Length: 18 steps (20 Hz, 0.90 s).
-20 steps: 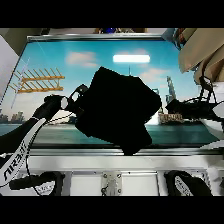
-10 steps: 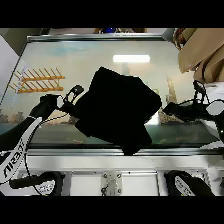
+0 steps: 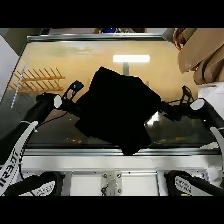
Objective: Fold the clothes and pants, and hang the long-sleeved shirts on hangers.
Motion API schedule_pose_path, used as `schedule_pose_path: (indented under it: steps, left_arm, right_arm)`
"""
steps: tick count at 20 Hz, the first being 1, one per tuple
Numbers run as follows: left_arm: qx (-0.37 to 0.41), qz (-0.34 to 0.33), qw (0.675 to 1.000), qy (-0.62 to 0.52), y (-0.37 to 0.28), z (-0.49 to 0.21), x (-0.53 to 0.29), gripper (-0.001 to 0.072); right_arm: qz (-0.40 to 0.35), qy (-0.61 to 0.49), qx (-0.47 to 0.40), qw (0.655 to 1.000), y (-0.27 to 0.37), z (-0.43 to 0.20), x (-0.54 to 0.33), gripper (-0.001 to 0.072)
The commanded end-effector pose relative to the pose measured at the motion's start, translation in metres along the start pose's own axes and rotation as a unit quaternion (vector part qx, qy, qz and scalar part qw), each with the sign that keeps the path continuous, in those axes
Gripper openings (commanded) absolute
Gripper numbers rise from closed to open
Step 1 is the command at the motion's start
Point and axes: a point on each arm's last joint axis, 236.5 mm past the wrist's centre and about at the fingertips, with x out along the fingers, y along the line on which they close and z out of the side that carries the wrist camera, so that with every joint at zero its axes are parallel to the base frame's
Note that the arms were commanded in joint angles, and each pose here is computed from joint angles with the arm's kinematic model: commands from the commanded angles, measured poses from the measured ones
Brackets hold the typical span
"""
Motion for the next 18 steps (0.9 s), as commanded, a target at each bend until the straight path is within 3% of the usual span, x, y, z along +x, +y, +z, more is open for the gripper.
schedule_pose_path:
  steps: [1, 2, 5, 8, 12, 14, 15, 16, 17, 18]
  left_arm:
    - [-0.043, -0.011, 0.999, 0.014, -0.009, -0.010, -0.031, 0.0018]
    - [-0.058, -0.024, 0.998, 0.016, -0.016, -0.013, -0.040, 0.0018]
    - [-0.077, -0.085, 0.993, 0.009, -0.055, -0.011, -0.070, 0.0018]
    - [-0.058, -0.117, 0.991, -0.006, -0.102, -0.002, -0.099, 0.0018]
    - [-0.021, -0.161, 0.986, -0.034, -0.176, 0.012, -0.123, 0.0018]
    - [-0.022, -0.179, 0.983, -0.043, -0.208, 0.021, -0.123, 0.0018]
    - [-0.017, -0.185, 0.982, -0.043, -0.222, 0.023, -0.119, 0.0018]
    - [-0.003, -0.190, 0.981, -0.038, -0.235, 0.023, -0.112, 0.0018]
    - [0.007, -0.193, 0.981, -0.029, -0.245, 0.020, -0.104, 0.0018]
    - [0.013, -0.194, 0.981, -0.013, -0.251, 0.016, -0.093, 0.0019]
  right_arm:
    - [0.032, -0.018, 0.013, 0.999, 0.013, 0.010, 0.044, 0.0656]
    - [0.036, -0.021, 0.008, 0.999, 0.017, 0.013, 0.053, 0.0636]
    - [0.049, -0.034, -0.022, 0.998, 0.035, 0.038, 0.052, 0.0019]
    - [0.056, -0.092, -0.096, 0.990, 0.068, 0.110, 0.000, 0.0023]
    - [-0.019, -0.241, -0.182, 0.953, 0.106, 0.228, -0.120, 0.0023]
    - [-0.023, -0.292, -0.200, 0.935, 0.124, 0.257, -0.156, 0.0025]
    - [-0.018, -0.303, -0.204, 0.931, 0.131, 0.263, -0.164, 0.0062]
    - [-0.013, -0.306, -0.211, 0.929, 0.136, 0.263, -0.168, 0.0239]
    - [-0.004, -0.299, -0.224, 0.928, 0.143, 0.256, -0.171, 0.0475]
    - [-0.005, -0.292, -0.247, 0.924, 0.147, 0.249, -0.176, 0.0556]
